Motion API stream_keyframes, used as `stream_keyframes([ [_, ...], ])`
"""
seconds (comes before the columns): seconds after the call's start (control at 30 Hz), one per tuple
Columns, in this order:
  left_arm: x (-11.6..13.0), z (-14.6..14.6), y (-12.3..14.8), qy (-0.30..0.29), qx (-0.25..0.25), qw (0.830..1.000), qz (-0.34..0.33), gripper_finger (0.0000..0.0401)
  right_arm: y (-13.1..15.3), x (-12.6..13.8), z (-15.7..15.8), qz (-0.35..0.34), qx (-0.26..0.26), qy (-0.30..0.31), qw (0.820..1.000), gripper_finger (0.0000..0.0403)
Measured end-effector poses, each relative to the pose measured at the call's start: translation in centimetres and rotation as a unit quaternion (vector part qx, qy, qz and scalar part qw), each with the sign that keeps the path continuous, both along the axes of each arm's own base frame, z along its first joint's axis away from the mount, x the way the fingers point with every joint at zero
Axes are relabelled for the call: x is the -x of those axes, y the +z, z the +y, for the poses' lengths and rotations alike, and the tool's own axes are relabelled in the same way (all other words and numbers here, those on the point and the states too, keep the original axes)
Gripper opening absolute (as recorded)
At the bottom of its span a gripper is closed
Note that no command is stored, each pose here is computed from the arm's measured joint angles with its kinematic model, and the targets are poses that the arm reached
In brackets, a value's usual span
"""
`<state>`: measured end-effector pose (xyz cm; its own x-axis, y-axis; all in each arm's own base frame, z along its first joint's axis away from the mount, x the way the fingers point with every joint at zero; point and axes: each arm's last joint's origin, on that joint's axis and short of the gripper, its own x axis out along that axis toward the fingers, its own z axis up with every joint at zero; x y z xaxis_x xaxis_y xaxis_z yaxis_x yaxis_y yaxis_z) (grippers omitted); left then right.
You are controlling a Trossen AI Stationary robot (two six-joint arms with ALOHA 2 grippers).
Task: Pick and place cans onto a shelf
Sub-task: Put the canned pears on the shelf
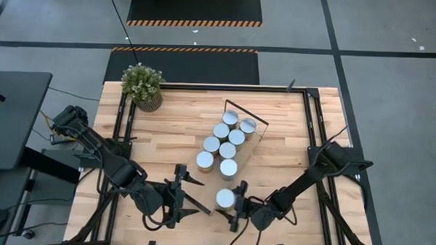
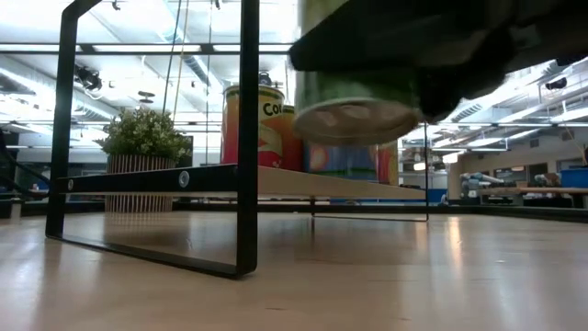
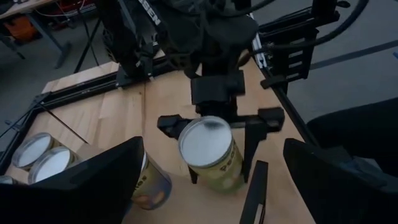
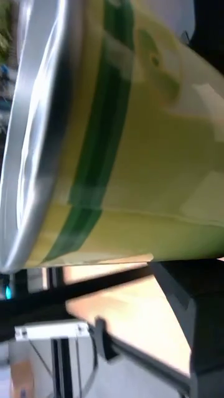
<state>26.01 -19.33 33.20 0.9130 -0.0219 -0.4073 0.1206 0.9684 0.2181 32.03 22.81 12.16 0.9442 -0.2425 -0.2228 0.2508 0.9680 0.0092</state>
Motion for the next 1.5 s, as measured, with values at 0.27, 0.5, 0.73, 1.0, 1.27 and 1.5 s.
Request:
stream_keyframes([
  [0.27,0.0,0.0,0.0,0.001,0.002,1.000,0.000,0.0392,-1.2,-2.8,-0.4,-0.003,0.026,-0.049,0.998,0.0332],
  [0.5,0.0,0.0,-0.1,0.000,-0.001,1.000,0.003,0.0392,-1.6,-3.8,-1.3,0.003,0.023,-0.050,0.998,0.0339],
  [0.73,0.1,-0.1,0.0,0.002,0.009,1.000,0.003,0.0392,-1.7,-3.9,-1.6,0.013,0.030,-0.047,0.998,0.0373],
  [1.0,0.1,-0.1,-0.1,0.003,0.008,1.000,0.005,0.0392,-0.5,-3.8,-1.4,0.011,0.056,-0.037,0.998,0.0374],
  [1.27,0.1,-0.1,-0.1,0.003,0.008,1.000,0.005,0.0392,2.4,-3.8,-1.7,0.001,0.090,-0.020,0.996,0.0373],
  [1.5,0.1,-0.1,-0.1,0.002,0.007,1.000,0.006,0.0392,2.7,-4.1,-2.3,0.006,0.117,-0.035,0.993,0.0373],
])
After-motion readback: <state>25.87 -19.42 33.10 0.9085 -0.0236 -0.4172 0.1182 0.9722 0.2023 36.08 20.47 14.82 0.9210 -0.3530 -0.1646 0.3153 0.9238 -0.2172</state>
